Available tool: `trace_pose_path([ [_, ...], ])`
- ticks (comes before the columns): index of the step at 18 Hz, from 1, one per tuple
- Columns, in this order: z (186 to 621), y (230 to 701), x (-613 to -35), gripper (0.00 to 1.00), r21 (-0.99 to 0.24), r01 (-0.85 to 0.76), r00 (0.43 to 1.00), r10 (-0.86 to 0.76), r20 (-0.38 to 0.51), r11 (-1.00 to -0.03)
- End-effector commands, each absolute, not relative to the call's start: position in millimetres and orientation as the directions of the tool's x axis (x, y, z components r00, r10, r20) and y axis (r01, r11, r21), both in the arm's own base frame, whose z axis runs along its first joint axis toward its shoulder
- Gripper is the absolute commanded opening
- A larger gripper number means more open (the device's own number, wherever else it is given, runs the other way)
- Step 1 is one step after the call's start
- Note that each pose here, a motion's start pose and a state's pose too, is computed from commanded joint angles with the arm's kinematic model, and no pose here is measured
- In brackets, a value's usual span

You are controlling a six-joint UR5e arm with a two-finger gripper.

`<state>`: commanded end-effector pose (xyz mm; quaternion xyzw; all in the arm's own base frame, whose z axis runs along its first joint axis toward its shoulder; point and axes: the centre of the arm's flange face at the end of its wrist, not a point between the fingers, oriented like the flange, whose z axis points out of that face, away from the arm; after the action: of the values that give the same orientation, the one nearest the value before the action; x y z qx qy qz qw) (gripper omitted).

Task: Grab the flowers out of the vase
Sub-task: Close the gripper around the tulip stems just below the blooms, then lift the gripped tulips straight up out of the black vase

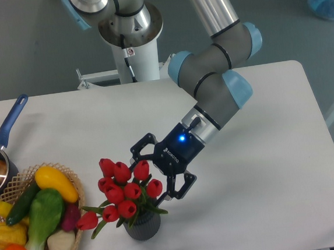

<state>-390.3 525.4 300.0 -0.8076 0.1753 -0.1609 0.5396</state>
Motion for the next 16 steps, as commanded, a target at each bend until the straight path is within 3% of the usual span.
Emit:
trace_pose_path([
  [6,299.8,525.4,-390.2,0.26,-0.928,-0.108,0.887,-0.457,0.072,-0.357],
  [9,299.2,525.8,-389.1,0.05,-0.928,-0.108,0.886,-0.458,0.074,-0.358],
  [10,299.2,525.8,-389.1,0.0,-0.928,-0.108,0.886,-0.458,0.074,-0.358],
  [16,306.7,522.5,-390.9,0.0,-0.929,-0.114,0.89,-0.452,0.063,-0.353],
])
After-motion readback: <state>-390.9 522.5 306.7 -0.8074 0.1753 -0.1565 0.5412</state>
